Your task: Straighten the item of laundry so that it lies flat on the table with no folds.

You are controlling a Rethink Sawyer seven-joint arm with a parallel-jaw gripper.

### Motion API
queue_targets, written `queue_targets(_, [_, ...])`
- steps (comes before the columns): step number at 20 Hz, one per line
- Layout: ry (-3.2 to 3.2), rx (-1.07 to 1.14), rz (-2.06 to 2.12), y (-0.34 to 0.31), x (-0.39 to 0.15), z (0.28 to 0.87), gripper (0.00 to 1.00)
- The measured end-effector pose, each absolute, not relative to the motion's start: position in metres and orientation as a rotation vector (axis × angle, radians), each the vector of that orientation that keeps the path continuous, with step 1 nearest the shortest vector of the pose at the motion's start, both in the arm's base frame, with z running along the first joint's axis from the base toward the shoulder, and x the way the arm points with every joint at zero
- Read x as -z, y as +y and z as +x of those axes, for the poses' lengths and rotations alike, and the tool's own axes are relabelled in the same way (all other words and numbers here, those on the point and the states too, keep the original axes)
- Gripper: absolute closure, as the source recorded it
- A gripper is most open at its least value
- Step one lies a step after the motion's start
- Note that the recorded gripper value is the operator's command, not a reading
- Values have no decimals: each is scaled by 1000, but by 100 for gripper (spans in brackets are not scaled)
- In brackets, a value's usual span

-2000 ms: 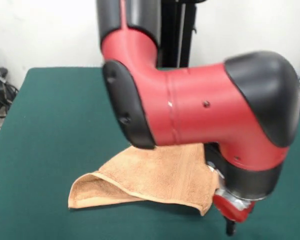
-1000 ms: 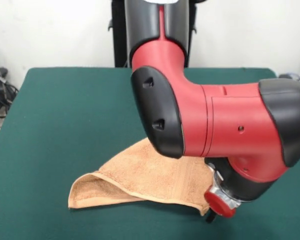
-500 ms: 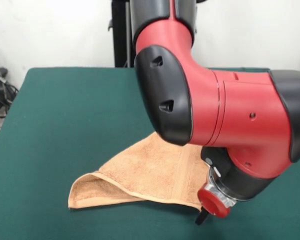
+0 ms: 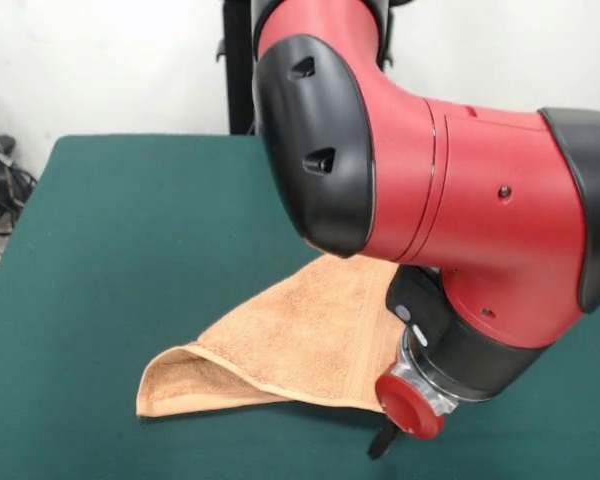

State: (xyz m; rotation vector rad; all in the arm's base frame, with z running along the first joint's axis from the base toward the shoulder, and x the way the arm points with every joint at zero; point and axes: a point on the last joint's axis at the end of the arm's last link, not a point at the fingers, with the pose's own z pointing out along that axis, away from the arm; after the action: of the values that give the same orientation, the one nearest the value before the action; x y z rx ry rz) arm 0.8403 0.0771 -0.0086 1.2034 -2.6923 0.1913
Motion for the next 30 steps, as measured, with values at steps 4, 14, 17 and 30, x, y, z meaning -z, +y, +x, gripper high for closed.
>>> queue_targets(4, [-2694, -223, 1198, 71, 4, 843, 0])
queue_targets(14, [-2673, -259, 1146, 55, -4, 846, 0])
queue_targets(17, [-2661, -245, 1128, 53, 3, 842, 0])
queue_targets(30, [-2574, -168, 1084, 54, 49, 815, 0])
